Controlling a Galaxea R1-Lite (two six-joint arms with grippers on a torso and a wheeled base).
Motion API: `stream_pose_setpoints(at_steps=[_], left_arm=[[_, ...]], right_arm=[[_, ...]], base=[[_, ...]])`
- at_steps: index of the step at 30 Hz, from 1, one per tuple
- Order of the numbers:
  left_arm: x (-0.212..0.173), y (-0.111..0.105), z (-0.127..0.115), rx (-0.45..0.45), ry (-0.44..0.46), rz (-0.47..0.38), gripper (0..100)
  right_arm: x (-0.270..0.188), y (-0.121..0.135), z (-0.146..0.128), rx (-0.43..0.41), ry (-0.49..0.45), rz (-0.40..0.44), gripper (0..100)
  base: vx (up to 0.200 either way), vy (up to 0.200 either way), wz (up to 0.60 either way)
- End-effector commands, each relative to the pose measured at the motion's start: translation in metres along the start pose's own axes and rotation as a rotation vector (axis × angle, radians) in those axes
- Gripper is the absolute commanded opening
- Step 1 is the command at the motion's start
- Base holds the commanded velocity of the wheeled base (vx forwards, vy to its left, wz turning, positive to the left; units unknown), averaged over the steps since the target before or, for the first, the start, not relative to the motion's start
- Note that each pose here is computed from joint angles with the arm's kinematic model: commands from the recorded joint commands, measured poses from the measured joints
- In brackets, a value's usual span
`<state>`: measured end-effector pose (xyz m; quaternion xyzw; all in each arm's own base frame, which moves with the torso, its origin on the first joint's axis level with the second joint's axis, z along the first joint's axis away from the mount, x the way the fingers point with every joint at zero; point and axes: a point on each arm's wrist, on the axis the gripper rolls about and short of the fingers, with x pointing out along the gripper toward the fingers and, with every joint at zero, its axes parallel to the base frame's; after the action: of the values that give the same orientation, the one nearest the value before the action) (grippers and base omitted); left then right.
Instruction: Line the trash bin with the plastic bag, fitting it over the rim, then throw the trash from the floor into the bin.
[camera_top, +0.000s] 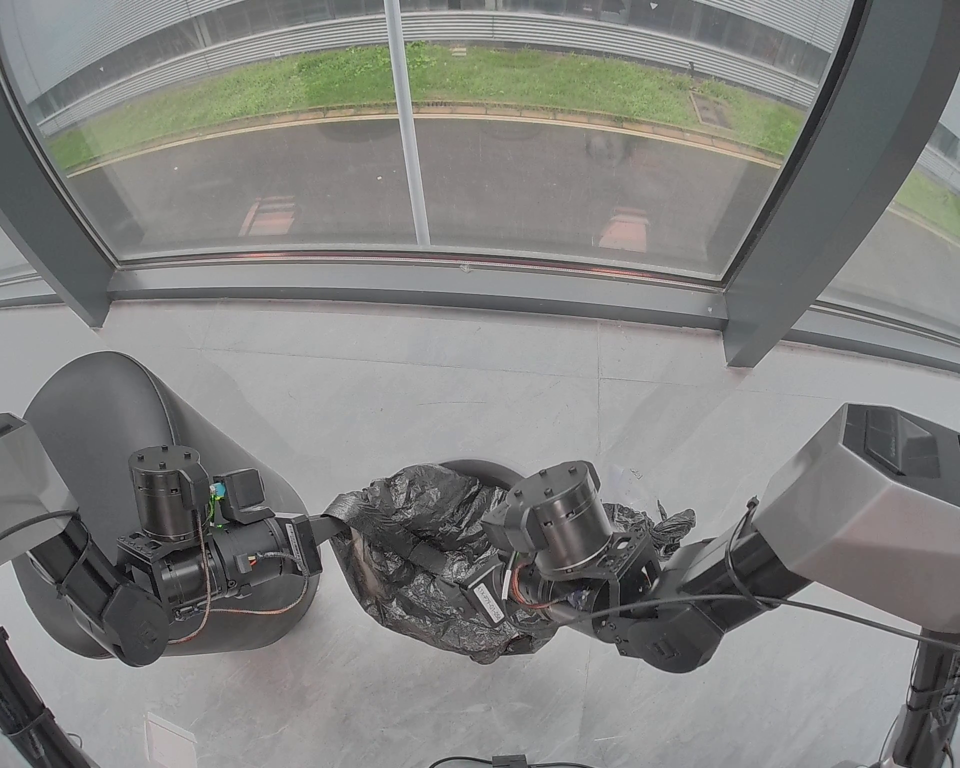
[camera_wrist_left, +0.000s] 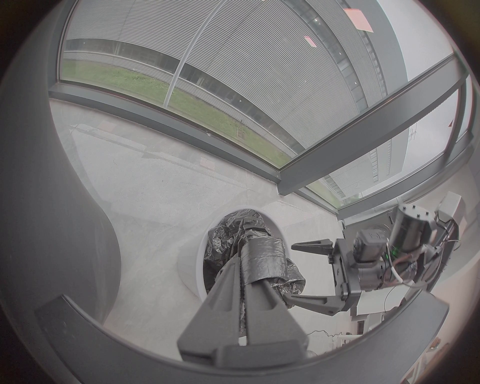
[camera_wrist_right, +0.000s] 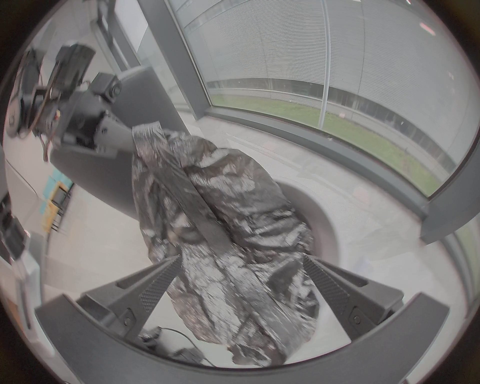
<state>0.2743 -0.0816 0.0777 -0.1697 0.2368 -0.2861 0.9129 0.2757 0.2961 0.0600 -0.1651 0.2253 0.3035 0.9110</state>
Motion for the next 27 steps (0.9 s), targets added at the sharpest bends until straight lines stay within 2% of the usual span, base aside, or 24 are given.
stream_pose_setpoints(at_steps=[1,4,8,10,16,23,27], left_arm=[[-0.003,0.001,-0.002,-0.011,-0.011,0.001,0],[-0.004,0.001,-0.002,-0.01,-0.014,0.0,0],[-0.004,0.001,-0.002,-0.011,-0.014,0.001,0],[-0.004,0.001,-0.002,-0.011,-0.015,0.002,0],[-0.004,0.001,-0.002,-0.01,-0.016,0.0,0],[-0.004,0.001,-0.002,-0.01,-0.016,0.0,0],[-0.005,0.0,-0.002,-0.011,-0.017,0.0,0]], right_arm=[[-0.005,0.031,-0.027,-0.186,0.084,-0.154,100],[-0.001,0.041,-0.031,-0.252,0.089,-0.199,100],[0.001,0.045,-0.027,-0.269,0.077,-0.208,100],[0.008,0.056,-0.019,-0.292,0.057,-0.269,100],[0.011,0.075,-0.028,-0.33,0.069,-0.255,100],[0.031,0.076,-0.036,-0.324,0.081,-0.269,100],[0.045,0.063,-0.034,-0.296,0.08,-0.301,100]], base=[[0.0,0.0,0.0],[0.0,0.0,0.0],[0.0,0.0,0.0],[0.0,0.0,0.0],[0.0,0.0,0.0],[0.0,0.0,0.0],[0.0,0.0,0.0]])
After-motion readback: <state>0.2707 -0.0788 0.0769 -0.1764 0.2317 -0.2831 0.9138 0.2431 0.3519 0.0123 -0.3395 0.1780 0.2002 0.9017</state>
